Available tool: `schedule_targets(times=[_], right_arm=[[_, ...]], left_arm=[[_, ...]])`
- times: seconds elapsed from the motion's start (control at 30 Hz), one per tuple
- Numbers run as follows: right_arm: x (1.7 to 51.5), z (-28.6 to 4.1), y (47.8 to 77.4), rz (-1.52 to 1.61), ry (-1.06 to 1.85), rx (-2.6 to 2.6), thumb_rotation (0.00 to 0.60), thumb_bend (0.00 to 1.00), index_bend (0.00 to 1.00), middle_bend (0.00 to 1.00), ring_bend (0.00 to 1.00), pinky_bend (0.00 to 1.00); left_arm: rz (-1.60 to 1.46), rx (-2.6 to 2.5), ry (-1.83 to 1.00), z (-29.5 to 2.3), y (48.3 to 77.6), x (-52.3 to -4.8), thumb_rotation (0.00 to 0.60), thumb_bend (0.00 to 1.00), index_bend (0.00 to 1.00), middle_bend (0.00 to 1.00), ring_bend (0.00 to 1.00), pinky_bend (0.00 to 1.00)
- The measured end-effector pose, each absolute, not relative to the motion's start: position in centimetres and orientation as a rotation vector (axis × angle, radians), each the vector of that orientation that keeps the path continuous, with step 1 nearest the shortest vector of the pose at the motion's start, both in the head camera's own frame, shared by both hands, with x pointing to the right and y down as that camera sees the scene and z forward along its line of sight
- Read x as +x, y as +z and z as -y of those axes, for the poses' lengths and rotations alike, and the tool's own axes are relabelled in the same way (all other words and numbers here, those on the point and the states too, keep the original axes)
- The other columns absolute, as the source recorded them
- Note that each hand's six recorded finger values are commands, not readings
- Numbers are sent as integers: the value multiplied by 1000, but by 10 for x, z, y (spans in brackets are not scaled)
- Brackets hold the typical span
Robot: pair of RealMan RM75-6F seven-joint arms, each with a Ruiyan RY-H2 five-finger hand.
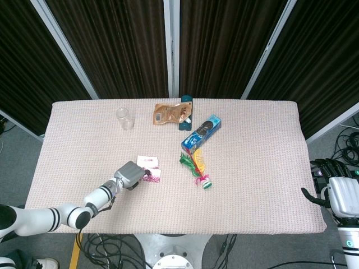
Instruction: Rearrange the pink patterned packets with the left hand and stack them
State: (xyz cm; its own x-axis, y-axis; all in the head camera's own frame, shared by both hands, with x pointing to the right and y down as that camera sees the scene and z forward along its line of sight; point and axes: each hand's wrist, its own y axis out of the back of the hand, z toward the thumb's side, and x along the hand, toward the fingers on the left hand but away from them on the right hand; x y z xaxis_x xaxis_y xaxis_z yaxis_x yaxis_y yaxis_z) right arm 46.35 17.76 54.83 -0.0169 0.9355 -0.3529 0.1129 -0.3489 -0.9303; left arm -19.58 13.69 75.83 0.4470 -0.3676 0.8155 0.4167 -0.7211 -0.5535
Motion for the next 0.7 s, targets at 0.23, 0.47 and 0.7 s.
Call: schedule_targets(times=[0.23, 0.47, 0.7], right_arm=[[464, -178, 548, 1125, 1450, -1538, 476, 126, 236, 201, 140, 138], [466, -179, 549, 1129, 1462, -1535, 484, 125, 236, 203, 140, 138], [466, -178, 552, 1129, 1465, -1543, 482, 125, 236, 202, 140, 138]], left_arm=[[-66, -1915, -1321, -124, 745, -193, 600, 545, 293, 849, 839, 936], [-85, -1903, -1385, -112, 766, -198, 600, 545, 293, 847, 838, 936], [-50, -1921, -1410, -120, 777, -196, 600, 545, 292, 847, 838, 936]])
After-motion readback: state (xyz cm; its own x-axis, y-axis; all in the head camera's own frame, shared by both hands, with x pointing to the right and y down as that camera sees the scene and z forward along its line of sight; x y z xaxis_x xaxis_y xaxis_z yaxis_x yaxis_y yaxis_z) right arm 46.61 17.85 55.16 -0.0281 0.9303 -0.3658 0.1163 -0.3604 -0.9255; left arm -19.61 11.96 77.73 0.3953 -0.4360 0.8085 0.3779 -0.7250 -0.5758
